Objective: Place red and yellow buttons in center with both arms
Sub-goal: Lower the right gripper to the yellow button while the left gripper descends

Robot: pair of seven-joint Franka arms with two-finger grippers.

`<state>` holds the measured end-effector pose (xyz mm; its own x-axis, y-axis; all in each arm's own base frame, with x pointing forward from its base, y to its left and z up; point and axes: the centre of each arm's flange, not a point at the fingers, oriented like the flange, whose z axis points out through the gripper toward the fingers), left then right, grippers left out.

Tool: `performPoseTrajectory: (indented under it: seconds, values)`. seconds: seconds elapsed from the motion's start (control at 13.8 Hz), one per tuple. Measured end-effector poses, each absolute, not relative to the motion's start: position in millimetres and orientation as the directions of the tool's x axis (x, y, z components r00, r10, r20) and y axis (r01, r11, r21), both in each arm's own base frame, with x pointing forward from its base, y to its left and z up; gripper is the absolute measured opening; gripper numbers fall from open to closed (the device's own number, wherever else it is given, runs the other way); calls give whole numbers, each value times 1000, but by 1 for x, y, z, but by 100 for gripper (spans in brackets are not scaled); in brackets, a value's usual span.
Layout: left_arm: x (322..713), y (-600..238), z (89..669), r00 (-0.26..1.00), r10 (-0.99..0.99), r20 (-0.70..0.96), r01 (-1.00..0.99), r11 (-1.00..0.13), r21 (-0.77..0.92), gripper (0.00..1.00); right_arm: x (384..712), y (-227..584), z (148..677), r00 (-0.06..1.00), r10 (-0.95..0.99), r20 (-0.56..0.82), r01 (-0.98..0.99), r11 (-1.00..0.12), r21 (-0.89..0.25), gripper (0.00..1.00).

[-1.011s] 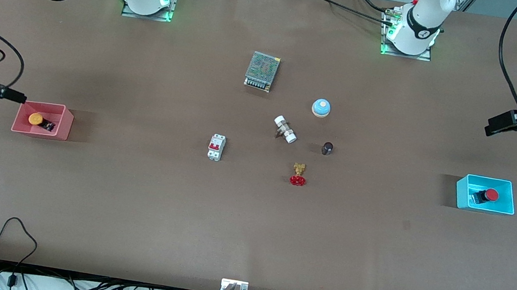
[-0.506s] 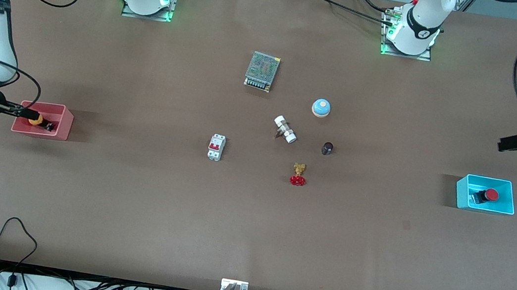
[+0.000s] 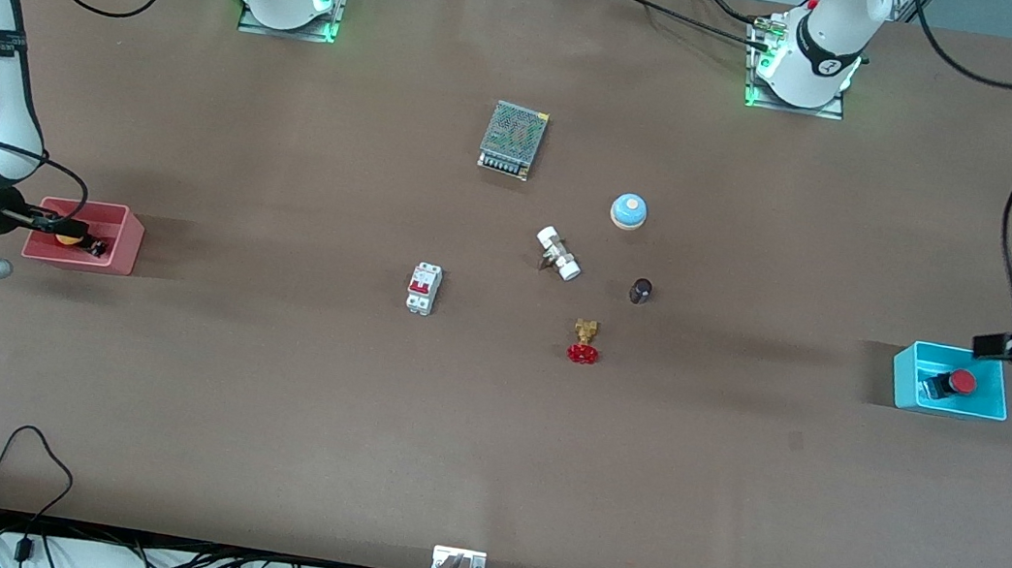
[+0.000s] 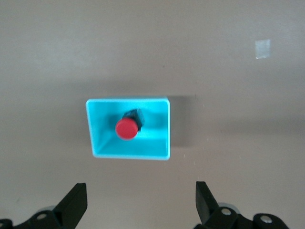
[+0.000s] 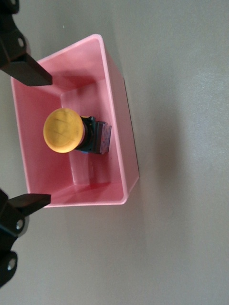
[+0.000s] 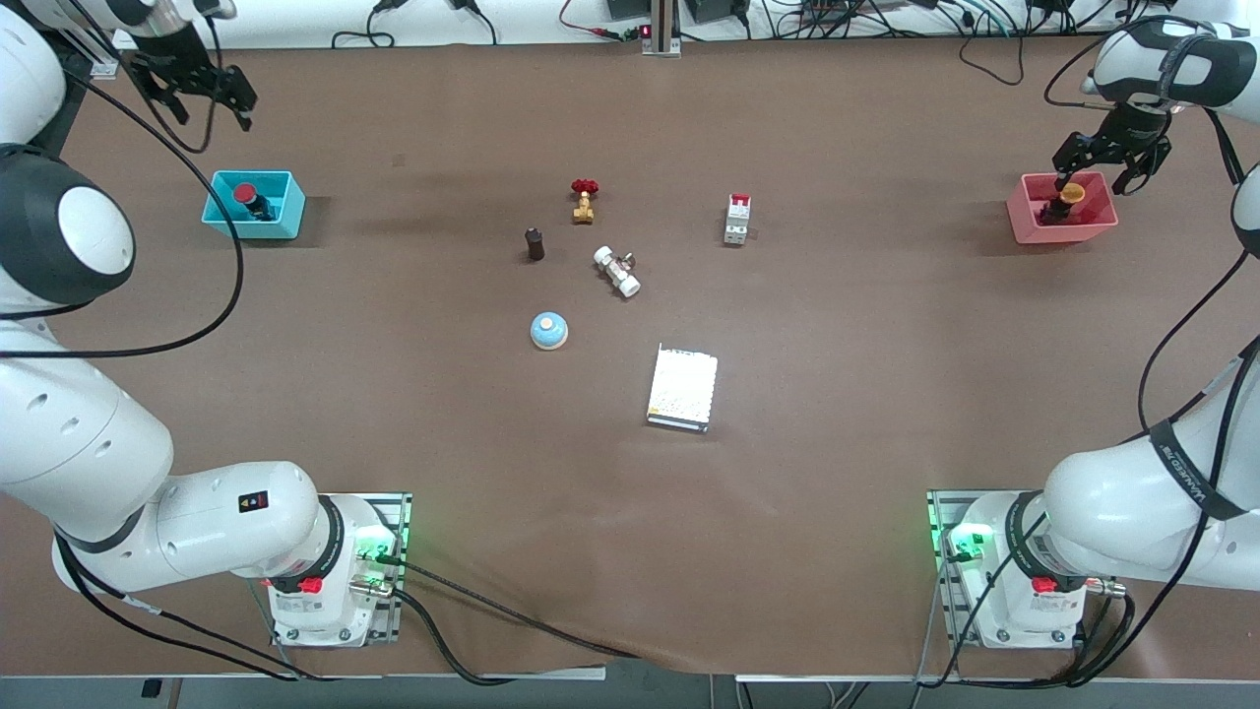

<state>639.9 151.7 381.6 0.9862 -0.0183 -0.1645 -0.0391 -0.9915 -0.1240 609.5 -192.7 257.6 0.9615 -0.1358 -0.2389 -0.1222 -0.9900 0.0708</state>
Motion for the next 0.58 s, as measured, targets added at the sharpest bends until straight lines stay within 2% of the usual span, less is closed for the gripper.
performPoseTrajectory:
  seconds: [0.36, 0.58]
  values:
    - [636, 212, 302, 993, -59, -98, -70, -991, -110, 100, 615, -190, 241, 968, -123, -218, -110, -991, 70, 100]
    - [626, 223, 274, 992, -83, -97, -92, -991, -99, 100, 616, -185, 240, 969, -114, -220, -101, -993, 69, 95]
